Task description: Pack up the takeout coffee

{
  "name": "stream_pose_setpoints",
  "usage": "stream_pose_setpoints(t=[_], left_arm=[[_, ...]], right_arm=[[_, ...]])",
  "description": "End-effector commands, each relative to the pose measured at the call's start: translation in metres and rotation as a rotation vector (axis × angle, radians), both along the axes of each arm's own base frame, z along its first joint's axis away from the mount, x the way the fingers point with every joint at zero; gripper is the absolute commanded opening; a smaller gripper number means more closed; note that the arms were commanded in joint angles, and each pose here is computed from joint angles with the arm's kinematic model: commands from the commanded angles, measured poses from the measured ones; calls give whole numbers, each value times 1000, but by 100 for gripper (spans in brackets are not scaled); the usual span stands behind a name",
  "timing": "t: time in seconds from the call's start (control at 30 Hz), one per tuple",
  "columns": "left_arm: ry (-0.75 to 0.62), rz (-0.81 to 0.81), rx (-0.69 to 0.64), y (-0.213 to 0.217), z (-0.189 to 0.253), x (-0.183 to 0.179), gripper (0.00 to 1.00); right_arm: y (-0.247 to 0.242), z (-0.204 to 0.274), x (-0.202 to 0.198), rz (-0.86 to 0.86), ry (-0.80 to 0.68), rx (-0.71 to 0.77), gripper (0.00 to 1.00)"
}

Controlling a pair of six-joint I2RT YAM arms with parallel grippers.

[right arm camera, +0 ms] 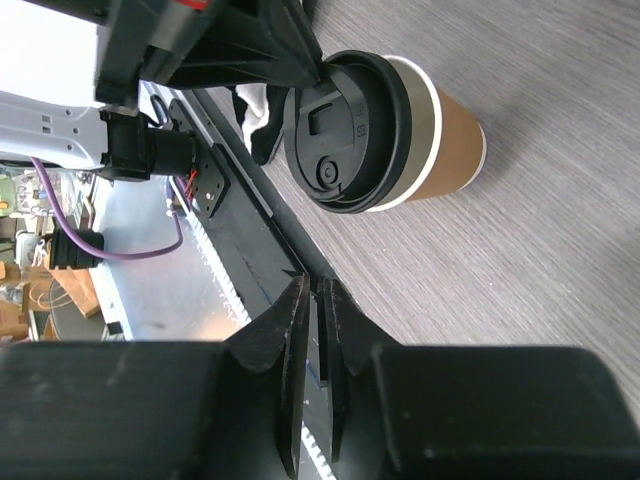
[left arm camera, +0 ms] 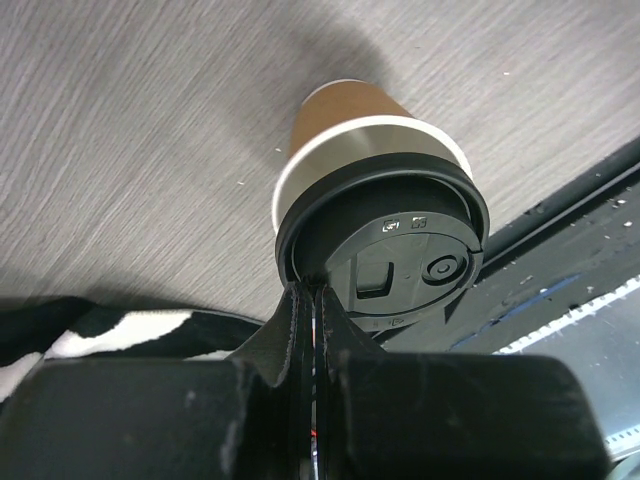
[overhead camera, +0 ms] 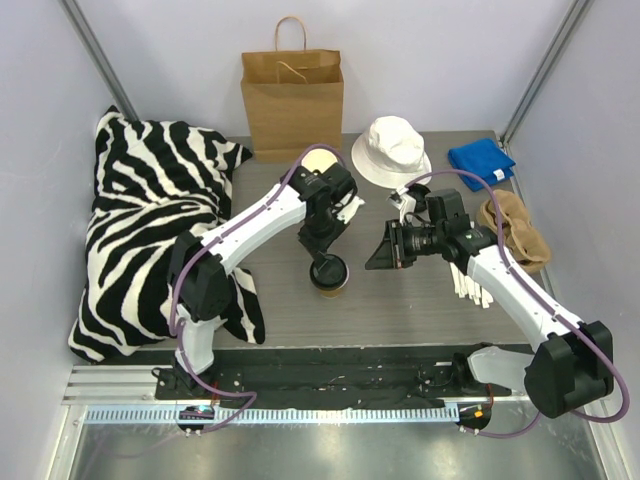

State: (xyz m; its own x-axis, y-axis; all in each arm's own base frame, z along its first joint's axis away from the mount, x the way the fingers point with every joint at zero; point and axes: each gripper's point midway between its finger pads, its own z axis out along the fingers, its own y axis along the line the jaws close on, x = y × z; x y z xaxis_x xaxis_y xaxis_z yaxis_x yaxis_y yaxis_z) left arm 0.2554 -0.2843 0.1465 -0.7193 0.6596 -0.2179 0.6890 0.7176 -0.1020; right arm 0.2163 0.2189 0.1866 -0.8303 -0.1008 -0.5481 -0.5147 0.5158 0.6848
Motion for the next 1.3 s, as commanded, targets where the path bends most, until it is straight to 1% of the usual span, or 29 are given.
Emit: stream_pose_setpoints(t=[0.0,0.7,0.93,1.03,1.27], left_arm=[[-48,-3,8,0,10,10,0],[-4,-5,11,-7,-4,12,0],[12,-4,-2,-9,-4,10,0],[-2,-6,-18,-12,2,12,0],[18,-11,0,-7,-2,8,0]], right_arm=[[3,11,4,10,-89,16,17],[19,6,-1,77,-131,0,17],[25,3,0,83,-131,1,17],[28,4,1,90,-142,3,17],[33,4,1,101,-145,7,17]])
